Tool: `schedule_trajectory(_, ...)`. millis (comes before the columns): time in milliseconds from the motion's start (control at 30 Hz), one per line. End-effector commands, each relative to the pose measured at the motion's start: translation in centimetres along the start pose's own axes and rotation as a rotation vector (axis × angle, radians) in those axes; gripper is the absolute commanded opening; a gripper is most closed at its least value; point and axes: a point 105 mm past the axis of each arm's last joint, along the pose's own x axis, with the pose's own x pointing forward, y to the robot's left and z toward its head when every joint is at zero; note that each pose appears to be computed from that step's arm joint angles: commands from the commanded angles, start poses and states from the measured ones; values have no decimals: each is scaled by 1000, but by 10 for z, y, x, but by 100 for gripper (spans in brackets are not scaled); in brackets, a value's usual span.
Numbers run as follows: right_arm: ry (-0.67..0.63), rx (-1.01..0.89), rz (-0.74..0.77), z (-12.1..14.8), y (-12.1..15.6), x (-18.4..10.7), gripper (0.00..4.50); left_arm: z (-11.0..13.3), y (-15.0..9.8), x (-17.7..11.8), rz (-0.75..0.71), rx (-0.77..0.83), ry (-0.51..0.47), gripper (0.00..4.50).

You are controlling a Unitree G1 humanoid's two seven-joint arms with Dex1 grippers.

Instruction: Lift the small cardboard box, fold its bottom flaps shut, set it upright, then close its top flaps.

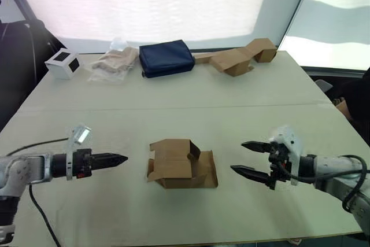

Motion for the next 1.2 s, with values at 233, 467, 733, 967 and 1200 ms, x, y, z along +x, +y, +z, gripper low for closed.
schedule_trajectory(233,-10,-61,110,17,50,18,446,-14,-36,36,-212,-82,71,450)
schedule_trajectory(467,14,-61,92,14,49,18,446,-6,-35,48,-226,-82,50,450)
schedule_trajectory(733,2,-52,113,21,54,15,446,-6,-37,65,-233,-36,83,450)
schedule_trajectory(967,-14,-38,122,27,55,13,446,-2,-55,92,-296,-20,124,450)
schedule_trajectory(1200,-6,-20,115,25,53,12,446,7,-65,103,-323,-13,125,450)
